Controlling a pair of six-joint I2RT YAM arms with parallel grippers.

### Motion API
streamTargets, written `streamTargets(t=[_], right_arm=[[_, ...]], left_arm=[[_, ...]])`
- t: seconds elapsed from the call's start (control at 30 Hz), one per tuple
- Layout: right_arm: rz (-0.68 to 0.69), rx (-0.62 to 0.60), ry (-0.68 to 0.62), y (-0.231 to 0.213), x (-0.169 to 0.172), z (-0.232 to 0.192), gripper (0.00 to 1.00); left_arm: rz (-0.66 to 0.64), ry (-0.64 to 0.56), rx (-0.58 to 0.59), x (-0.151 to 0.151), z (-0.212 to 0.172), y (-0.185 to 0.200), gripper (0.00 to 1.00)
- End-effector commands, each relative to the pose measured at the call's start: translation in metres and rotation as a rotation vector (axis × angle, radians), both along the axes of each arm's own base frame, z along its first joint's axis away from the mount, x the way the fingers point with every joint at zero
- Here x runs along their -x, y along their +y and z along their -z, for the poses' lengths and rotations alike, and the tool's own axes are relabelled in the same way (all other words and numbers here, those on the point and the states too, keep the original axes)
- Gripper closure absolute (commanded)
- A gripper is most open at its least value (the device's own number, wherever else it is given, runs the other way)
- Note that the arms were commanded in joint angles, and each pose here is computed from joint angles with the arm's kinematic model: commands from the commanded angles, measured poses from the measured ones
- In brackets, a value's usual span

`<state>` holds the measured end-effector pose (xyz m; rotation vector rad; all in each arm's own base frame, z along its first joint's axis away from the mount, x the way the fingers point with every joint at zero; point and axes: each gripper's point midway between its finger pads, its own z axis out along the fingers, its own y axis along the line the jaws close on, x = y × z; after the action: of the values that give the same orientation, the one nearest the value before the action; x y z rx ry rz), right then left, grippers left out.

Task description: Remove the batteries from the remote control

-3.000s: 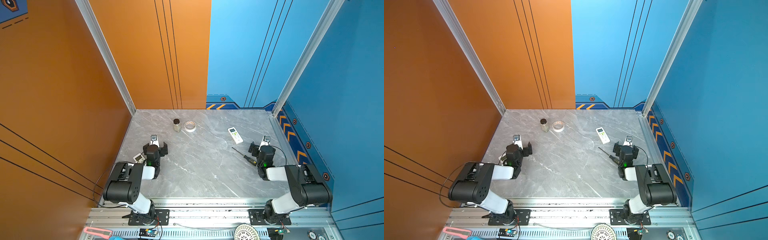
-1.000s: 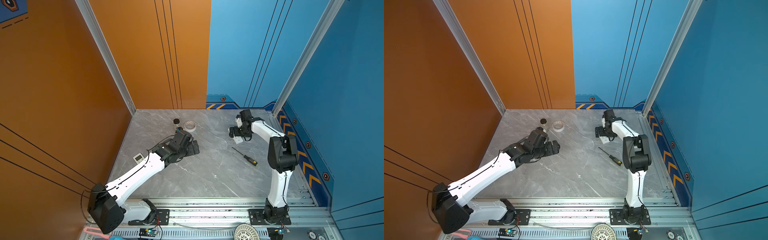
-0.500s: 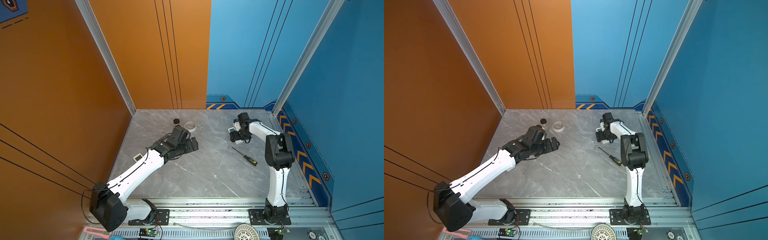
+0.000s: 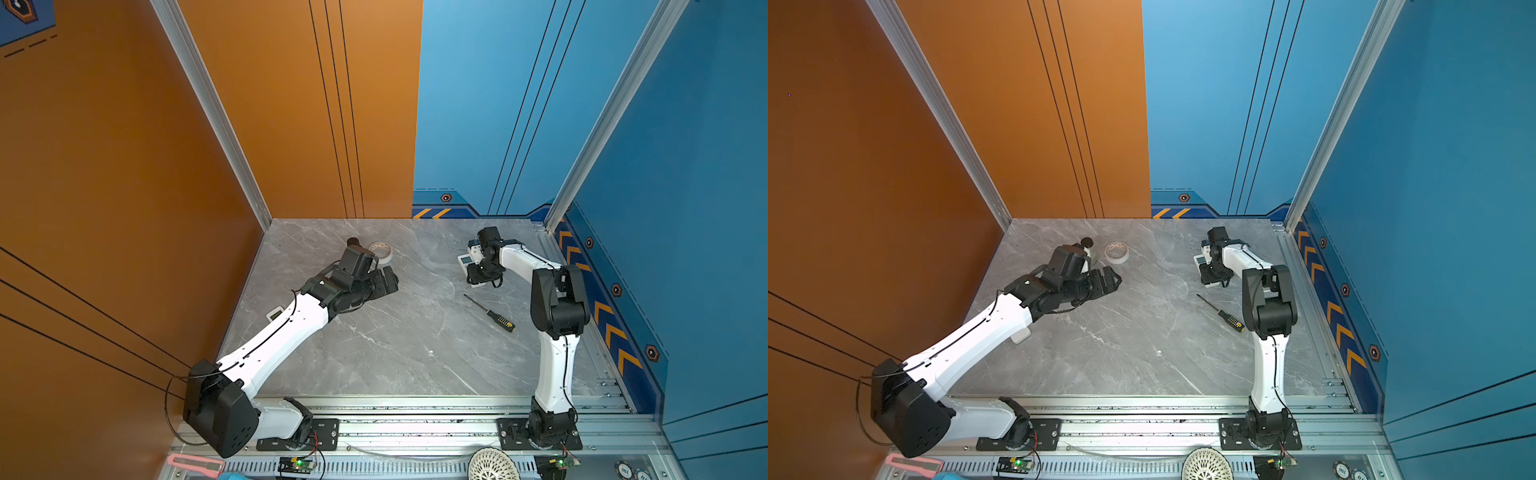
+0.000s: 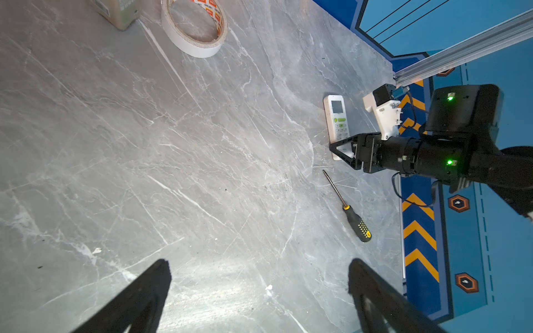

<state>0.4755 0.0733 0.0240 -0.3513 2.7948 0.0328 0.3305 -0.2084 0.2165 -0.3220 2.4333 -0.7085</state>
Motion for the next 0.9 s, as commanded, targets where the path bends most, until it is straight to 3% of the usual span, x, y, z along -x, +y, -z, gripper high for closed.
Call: streamTargets(t=[0.0, 0.13, 0.3, 0.6, 0.87], right_arm=[[0.022, 0.028, -0.054, 0.001, 0.007, -0.013, 0.67], [0.01, 0.032, -0.33, 0.02, 0.009, -0.08, 0.69], [-0.186, 0.046, -0.673, 0.072, 0.05, -0.157, 0.67], [-0.394, 0.179, -0.85, 0.13, 0.103, -0.202, 0.64], [-0.479, 0.147, -0.884, 0.162, 0.124, -0.21, 0.63]], left_arm=[[-0.024, -0.041, 0.133, -0.021, -0.027, -0.015, 0.02], [-0.087, -0.017, 0.298, -0.043, -0.049, -0.033, 0.02], [-0.157, 0.071, 0.482, -0.057, -0.072, -0.058, 0.02], [-0.24, 0.229, 0.616, -0.045, -0.061, -0.087, 0.02], [-0.303, 0.287, 0.612, -0.038, -0.031, -0.087, 0.02]])
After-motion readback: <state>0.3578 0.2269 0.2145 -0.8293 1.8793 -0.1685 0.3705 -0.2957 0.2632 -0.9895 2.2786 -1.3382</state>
